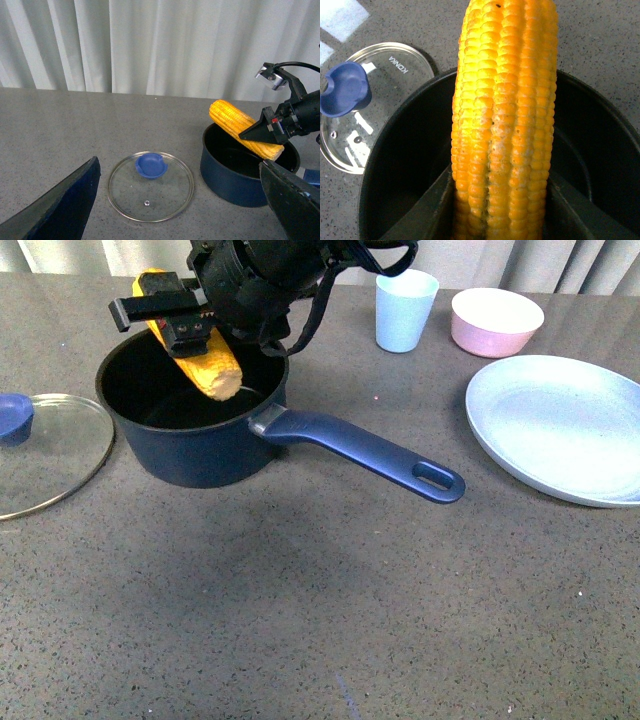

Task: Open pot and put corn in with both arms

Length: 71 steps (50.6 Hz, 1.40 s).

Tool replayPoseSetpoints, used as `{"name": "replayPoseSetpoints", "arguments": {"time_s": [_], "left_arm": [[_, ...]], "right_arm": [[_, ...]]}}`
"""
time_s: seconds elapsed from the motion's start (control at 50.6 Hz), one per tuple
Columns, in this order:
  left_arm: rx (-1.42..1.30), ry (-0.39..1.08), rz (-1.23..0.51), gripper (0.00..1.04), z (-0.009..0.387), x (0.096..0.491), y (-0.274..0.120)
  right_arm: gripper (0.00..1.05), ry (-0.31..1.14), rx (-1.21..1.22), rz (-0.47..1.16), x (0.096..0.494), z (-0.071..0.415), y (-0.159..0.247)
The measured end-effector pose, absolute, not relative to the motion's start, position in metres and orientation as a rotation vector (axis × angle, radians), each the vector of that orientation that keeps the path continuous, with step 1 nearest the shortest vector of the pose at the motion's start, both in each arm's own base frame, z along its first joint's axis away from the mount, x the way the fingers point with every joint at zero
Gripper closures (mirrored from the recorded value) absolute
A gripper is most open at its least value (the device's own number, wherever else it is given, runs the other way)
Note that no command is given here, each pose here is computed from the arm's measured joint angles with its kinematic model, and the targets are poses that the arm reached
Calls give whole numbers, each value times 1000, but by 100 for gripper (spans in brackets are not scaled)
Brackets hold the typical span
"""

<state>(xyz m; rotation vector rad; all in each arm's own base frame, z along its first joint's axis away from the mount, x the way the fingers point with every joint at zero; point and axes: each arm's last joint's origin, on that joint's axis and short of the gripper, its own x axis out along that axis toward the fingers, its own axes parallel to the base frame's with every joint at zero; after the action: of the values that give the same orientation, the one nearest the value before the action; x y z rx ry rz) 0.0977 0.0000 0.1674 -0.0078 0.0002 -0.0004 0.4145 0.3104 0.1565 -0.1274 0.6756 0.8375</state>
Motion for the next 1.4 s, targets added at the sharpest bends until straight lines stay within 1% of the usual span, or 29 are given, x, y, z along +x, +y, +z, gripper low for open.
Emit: {"name": "replayPoseSetpoints", "arguments": {"time_s": [0.138, 0.178, 0.198, 0.218, 0.356, 0.396, 0.514, 0.574, 0.692, 0.811, 0.831, 0.89, 0.91, 0.949, 0.969, 1.068, 1.127, 1.206, 1.325, 1.404], "left_arm": [[-8, 0, 0, 9, 167, 98, 0], [-8, 0, 0, 9, 167, 98, 0], [-8, 1, 0, 9, 167, 98, 0], [-8, 0, 0, 9, 167, 98, 0], [-8, 0, 0, 9, 167, 98, 0], [-8, 0, 0, 9, 167, 98, 0], [-8, 0, 0, 9, 167, 98, 0], [-8, 1, 0, 9, 167, 98, 0], [-8, 0, 0, 9, 167, 98, 0], [-8, 0, 0, 9, 167, 98, 0], [-8, 1, 0, 9, 167, 98, 0], [-8, 0, -1, 9, 167, 98, 0], [-8, 0, -1, 9, 167, 98, 0], [-8, 0, -1, 9, 167, 98, 0], [-8, 1, -1, 9, 167, 98, 0], [-8, 0, 0, 9, 167, 98, 0], [-8, 0, 0, 9, 167, 98, 0], [-8, 0, 0, 9, 167, 98, 0], [-8, 0, 0, 9, 167, 98, 0], [-8, 0, 0, 9, 167, 98, 0]], "right_arm": [[44, 692, -129, 839, 411, 149, 308], [35, 697, -130, 839, 409, 146, 306], [33, 697, -130, 839, 409, 146, 306], [28, 697, -129, 838, 407, 146, 305], [10, 650, -103, 819, 405, 155, 299], [7, 633, -88, 811, 404, 160, 296], [9, 569, -50, 784, 400, 177, 285], [9, 510, -31, 737, 398, 189, 274], [9, 344, 48, 610, 387, 217, 231], [9, 199, 110, 506, 361, 241, 176], [10, 184, 108, 486, 359, 242, 173], [20, 51, 78, 265, 342, 247, 155], [21, 32, 75, 229, 340, 247, 151], [30, -24, 64, 91, 325, 245, 134], [34, -34, 61, 55, 319, 243, 127], [48, -32, 40, 9, 298, 230, 102], [58, -12, 26, 6, 283, 219, 88], [77, 11, 7, 10, 259, 203, 68], [103, 6, 5, 8, 231, 195, 47], [103, 9, 1, 11, 216, 189, 37]]}}
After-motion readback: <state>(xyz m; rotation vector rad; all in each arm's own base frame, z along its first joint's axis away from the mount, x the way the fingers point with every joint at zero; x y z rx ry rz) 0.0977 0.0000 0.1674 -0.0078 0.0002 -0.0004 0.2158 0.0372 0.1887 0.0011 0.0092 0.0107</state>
